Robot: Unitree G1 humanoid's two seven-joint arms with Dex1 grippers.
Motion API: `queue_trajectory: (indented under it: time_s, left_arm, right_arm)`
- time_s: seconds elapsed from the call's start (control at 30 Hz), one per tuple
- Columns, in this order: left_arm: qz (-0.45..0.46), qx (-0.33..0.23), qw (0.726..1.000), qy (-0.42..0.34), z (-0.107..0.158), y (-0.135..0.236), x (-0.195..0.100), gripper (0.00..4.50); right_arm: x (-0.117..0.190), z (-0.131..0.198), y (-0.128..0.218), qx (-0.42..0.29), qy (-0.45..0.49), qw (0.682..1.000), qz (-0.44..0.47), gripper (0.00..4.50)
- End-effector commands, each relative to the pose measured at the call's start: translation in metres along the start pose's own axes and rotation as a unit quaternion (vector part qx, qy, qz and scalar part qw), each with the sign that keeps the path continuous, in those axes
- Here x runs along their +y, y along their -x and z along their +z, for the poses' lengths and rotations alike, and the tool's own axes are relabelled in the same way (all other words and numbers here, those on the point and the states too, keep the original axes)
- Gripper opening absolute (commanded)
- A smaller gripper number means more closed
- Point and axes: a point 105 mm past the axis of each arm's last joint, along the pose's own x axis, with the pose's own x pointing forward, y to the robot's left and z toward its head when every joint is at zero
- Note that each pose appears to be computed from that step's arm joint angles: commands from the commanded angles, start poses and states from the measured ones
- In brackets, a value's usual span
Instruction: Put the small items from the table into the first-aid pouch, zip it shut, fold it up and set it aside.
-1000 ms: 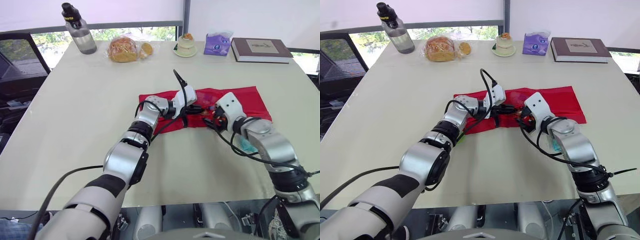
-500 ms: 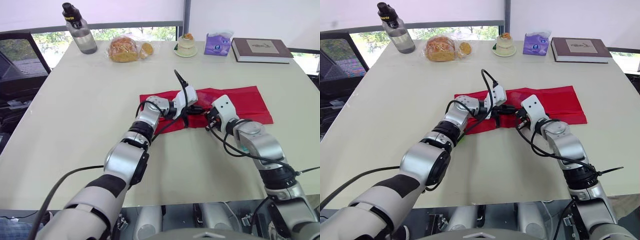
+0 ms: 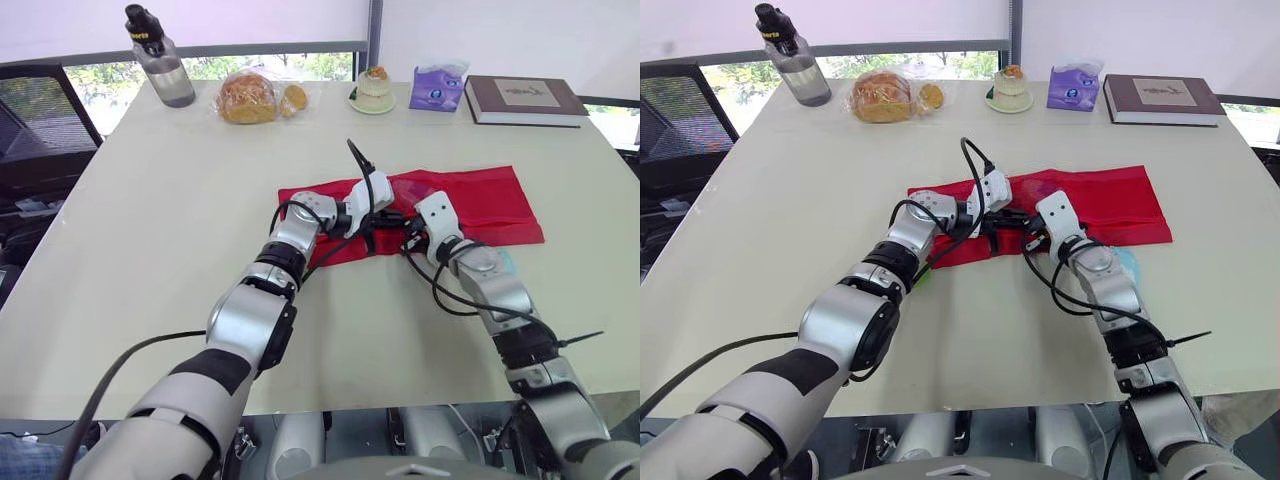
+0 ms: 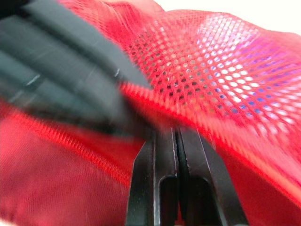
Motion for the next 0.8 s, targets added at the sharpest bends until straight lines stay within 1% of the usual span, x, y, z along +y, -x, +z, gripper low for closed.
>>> queue_trajectory:
  time_s: [0.03,0.17,0.2,0.37,0.47,0.5,0.53,0.6,0.63,0.67,0.73,0.8]
  left_arm:
    - [0.027,0.002,1.0,-0.005,-0.002,0.013,0.011,0.0]
    - [0.055,0.012,0.998,0.005,-0.011,0.029,0.02,0.0]
    - [0.059,0.012,0.998,0.006,-0.013,0.032,0.021,0.0]
    - [0.065,0.014,0.998,0.008,-0.026,0.052,0.018,0.0]
    - [0.078,0.016,0.997,0.013,-0.03,0.064,0.019,0.0]
    - [0.085,0.017,0.996,0.014,-0.031,0.069,0.019,0.0]
    - [0.09,0.017,0.996,0.016,-0.031,0.073,0.019,0.0]
    - [0.095,0.017,0.995,0.018,-0.032,0.08,0.016,0.0]
    - [0.095,0.018,0.995,0.016,-0.032,0.083,0.014,0.0]
    - [0.097,0.021,0.995,0.016,-0.033,0.087,0.012,0.0]
    - [0.104,0.034,0.994,0.014,-0.035,0.097,0.009,0.0]
    - [0.111,0.049,0.993,0.007,-0.037,0.11,0.005,0.0]
  right_arm:
    - [0.001,0.028,0.023,-0.052,0.019,0.998,0.025,0.05]
    - [0.005,0.052,0.06,-0.136,-0.019,0.989,0.044,0.05]
    - [0.007,0.053,0.069,-0.143,-0.024,0.988,0.049,0.05]
    - [0.01,0.048,0.114,-0.144,-0.018,0.987,0.073,0.05]
    - [0.007,0.046,0.136,-0.137,-0.038,0.987,0.078,0.05]
    - [0.004,0.044,0.144,-0.132,-0.043,0.987,0.075,0.56]
    - [0.003,0.041,0.152,-0.125,-0.044,0.988,0.074,0.89]
    - [0.002,0.038,0.167,-0.111,-0.042,0.99,0.074,1.84]
    - [0.002,0.036,0.174,-0.106,-0.043,0.991,0.074,2.75]
    - [0.002,0.036,0.182,-0.103,-0.048,0.991,0.073,2.75]
    - [-0.002,0.037,0.197,-0.096,-0.048,0.992,0.065,3.55]
    - [-0.003,0.04,0.21,-0.092,-0.042,0.993,0.062,4.47]
